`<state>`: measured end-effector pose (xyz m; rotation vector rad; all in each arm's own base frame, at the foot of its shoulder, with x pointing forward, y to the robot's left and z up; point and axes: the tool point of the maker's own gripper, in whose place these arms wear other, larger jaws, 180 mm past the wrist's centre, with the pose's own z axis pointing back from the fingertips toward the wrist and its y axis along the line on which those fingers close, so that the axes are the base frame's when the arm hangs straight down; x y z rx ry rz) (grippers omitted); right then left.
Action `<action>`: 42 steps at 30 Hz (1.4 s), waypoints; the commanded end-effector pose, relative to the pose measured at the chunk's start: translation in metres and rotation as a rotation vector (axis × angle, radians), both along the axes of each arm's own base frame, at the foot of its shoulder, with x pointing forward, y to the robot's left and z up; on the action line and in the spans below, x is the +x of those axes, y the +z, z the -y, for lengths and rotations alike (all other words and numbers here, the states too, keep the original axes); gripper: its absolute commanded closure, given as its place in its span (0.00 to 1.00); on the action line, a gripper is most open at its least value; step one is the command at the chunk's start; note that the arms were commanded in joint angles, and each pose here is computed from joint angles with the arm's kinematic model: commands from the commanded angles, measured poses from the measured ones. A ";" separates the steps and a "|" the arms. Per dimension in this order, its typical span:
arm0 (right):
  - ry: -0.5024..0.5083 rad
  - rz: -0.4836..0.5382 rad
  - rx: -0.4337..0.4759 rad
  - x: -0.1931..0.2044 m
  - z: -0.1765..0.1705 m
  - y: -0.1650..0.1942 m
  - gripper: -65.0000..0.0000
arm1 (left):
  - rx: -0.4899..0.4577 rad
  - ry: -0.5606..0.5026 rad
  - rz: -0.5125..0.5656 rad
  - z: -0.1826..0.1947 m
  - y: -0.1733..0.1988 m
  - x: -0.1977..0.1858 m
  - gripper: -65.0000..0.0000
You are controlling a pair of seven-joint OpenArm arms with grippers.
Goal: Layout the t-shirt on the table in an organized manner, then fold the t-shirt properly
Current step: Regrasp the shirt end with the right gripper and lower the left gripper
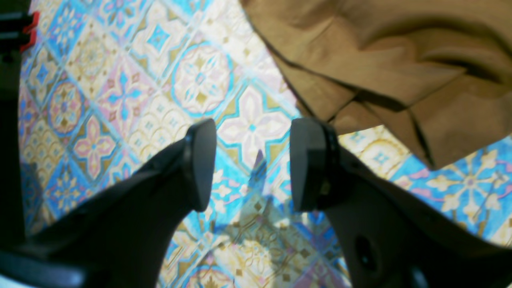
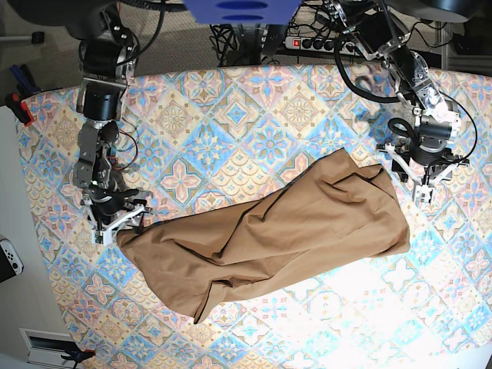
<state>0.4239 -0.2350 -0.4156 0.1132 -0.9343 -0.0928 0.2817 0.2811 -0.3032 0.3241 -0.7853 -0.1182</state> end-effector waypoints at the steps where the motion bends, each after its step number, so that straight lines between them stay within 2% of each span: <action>1: -0.014 0.046 -0.005 0.012 0.008 0.015 0.42 | 0.020 -0.015 0.038 -0.001 0.012 0.006 0.55; 6: -0.036 -0.089 0.042 -0.013 0.006 -0.035 0.42 | 0.039 -0.074 0.017 0.004 0.010 0.007 0.55; 10: -0.059 -0.019 0.069 0.015 0.006 -0.021 0.42 | 0.039 -0.079 0.016 0.005 0.010 0.007 0.55; 12: -0.063 -0.032 0.077 0.015 0.005 -0.026 0.46 | 0.040 -0.078 0.015 0.004 0.010 0.007 0.55; 14: -0.053 -0.064 0.079 0.009 0.001 -0.036 0.59 | 0.040 -0.078 0.013 0.004 0.009 0.007 0.55; 17: 0.002 -0.088 0.050 0.007 -0.012 -0.041 0.94 | 0.046 -0.076 0.009 0.004 0.009 0.006 0.56; 18: 0.014 -0.079 0.043 0.010 -0.014 -0.037 1.00 | 0.043 -0.078 0.008 0.005 0.008 0.006 0.56; 22: 0.044 -0.017 0.003 0.031 -0.013 0.007 1.00 | 0.011 -0.105 -0.048 0.013 -0.013 0.006 0.56; 26: 0.095 0.188 -0.083 0.059 -0.020 0.102 1.00 | -0.002 -0.107 -0.093 0.010 -0.028 0.003 0.56; 30: 0.133 0.180 -0.144 0.027 -0.027 0.111 1.00 | -0.023 -0.108 -0.106 0.011 -0.035 0.003 0.56; 38: 0.173 0.322 -0.235 0.016 -0.042 0.190 1.00 | -0.032 -0.110 -0.114 0.013 -0.039 0.003 0.56; 42: 0.195 0.346 -0.279 -0.010 -0.052 0.206 1.00 | -0.029 -0.107 -0.116 0.011 -0.039 0.002 0.56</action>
